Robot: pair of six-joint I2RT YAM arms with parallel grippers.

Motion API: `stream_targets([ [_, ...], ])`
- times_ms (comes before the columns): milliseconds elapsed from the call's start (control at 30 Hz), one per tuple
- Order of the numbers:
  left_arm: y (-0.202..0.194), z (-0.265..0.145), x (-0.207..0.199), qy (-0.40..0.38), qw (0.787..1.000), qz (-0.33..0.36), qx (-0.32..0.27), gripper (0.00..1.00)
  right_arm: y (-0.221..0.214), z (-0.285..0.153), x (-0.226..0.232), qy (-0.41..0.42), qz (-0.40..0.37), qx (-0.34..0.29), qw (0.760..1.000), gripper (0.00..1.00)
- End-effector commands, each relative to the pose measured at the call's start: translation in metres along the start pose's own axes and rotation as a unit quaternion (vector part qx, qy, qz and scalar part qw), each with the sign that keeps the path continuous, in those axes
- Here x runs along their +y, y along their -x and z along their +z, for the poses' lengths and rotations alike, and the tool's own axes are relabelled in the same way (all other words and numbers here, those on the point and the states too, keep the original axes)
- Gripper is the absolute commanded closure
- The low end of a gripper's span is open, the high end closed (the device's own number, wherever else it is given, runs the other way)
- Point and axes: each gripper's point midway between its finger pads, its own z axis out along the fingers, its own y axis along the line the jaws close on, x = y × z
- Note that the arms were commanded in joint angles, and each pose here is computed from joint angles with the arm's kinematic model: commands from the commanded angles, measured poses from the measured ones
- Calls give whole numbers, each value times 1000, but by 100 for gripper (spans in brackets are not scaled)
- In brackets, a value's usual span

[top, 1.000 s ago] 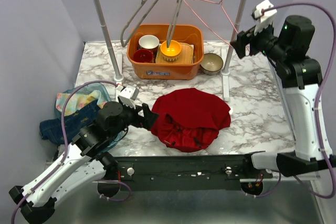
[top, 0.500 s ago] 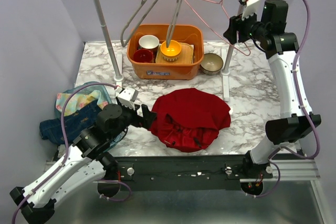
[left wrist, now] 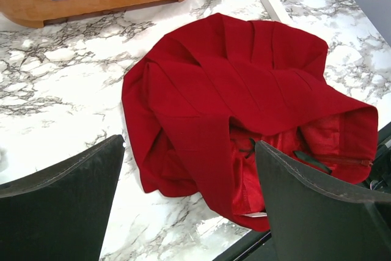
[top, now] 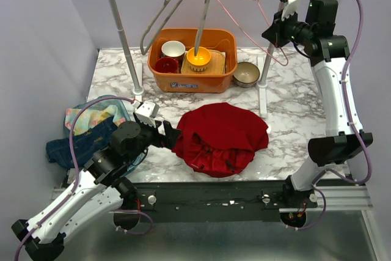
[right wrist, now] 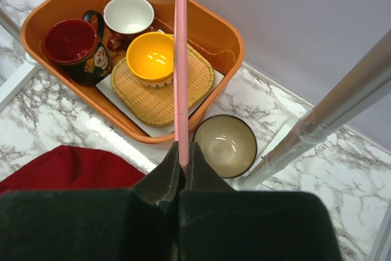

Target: Place the skirt on the hanger

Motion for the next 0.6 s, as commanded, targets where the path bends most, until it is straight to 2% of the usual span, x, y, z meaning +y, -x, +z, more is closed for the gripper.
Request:
stream_targets([
  [0,5,-1,4,7,1000,3,-17,1,42,-46,19,5,-22,-64,998,99],
  [167,6,-1,3,4,1000,2,-18,1,40,-70,23,-25,-27,-75,997,99],
  [300,4,0,1,-2,1000,3,-14,1,18,-74,26,-28,-26,-46,998,99],
  [467,-4,5,-5,-18,1000,3,5,1,-26,-90,40,-26,-33,-6,999,99],
  [533,-10,9,-7,-23,1000,4,21,1,-32,-111,47,-36,-58,-6,998,99],
  [567,-13,11,-8,-25,999,3,28,1,-52,-113,51,-35,-58,15,998,99],
])
